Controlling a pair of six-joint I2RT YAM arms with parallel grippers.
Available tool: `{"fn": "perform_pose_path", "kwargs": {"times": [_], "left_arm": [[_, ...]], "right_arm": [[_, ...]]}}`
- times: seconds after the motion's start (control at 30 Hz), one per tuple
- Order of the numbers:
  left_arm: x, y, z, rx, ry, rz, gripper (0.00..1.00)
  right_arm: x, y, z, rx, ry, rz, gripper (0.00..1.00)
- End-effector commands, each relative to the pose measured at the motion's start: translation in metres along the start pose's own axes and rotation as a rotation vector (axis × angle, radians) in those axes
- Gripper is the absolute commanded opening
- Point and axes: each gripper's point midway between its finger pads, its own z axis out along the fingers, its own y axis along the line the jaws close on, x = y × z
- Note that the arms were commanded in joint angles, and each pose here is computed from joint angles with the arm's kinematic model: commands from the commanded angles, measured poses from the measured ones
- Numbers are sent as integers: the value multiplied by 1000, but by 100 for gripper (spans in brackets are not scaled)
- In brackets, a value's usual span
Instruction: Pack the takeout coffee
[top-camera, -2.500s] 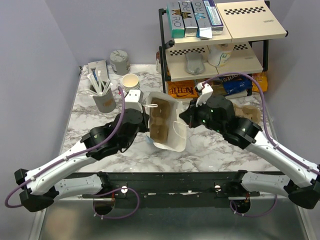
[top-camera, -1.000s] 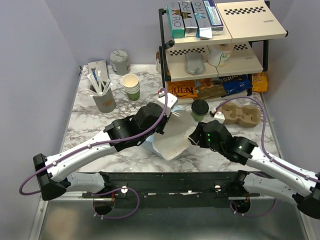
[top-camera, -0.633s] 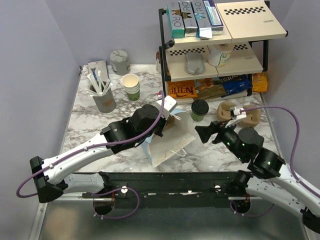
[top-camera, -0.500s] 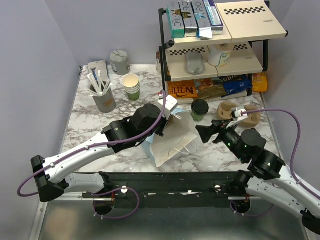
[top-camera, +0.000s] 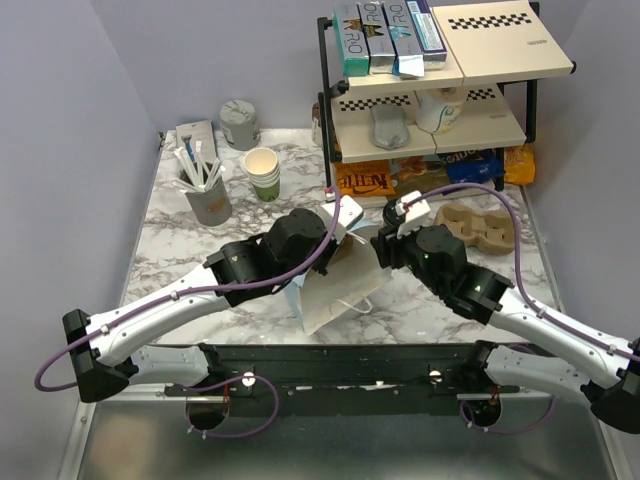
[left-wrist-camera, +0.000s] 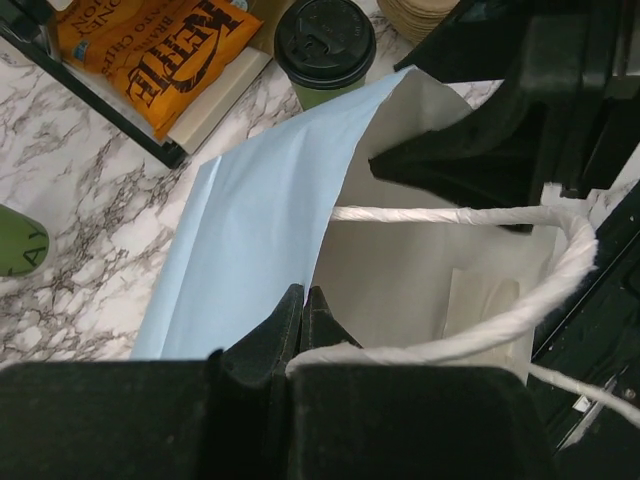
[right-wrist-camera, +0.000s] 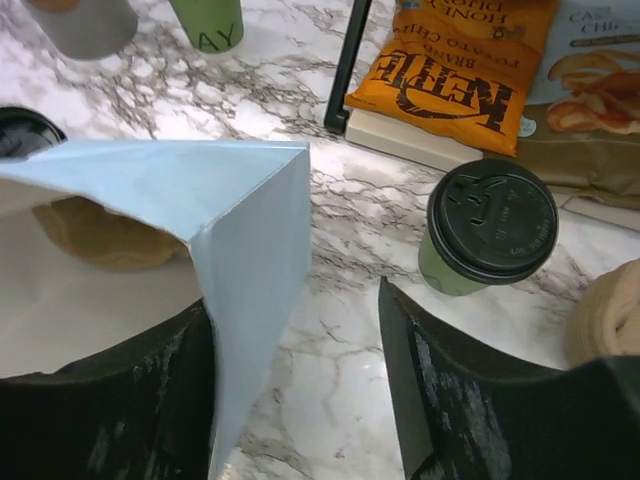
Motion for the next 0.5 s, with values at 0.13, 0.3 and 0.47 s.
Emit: {"fn": "perform_pose_path", "kwargs": {"times": [0.13, 0.3, 0.47], "left_arm": [[-47, 34, -25, -166, -139, 67, 0], [-70, 55, -39, -265, -215, 144, 0], [-41, 42, -20, -203, -171, 147, 0]], "right_arm": [[-29, 9, -5, -59, -140, 47, 7], [-31, 18, -2, -112, -218, 26, 1], [-2, 16, 0, -113, -227, 59, 1]]}}
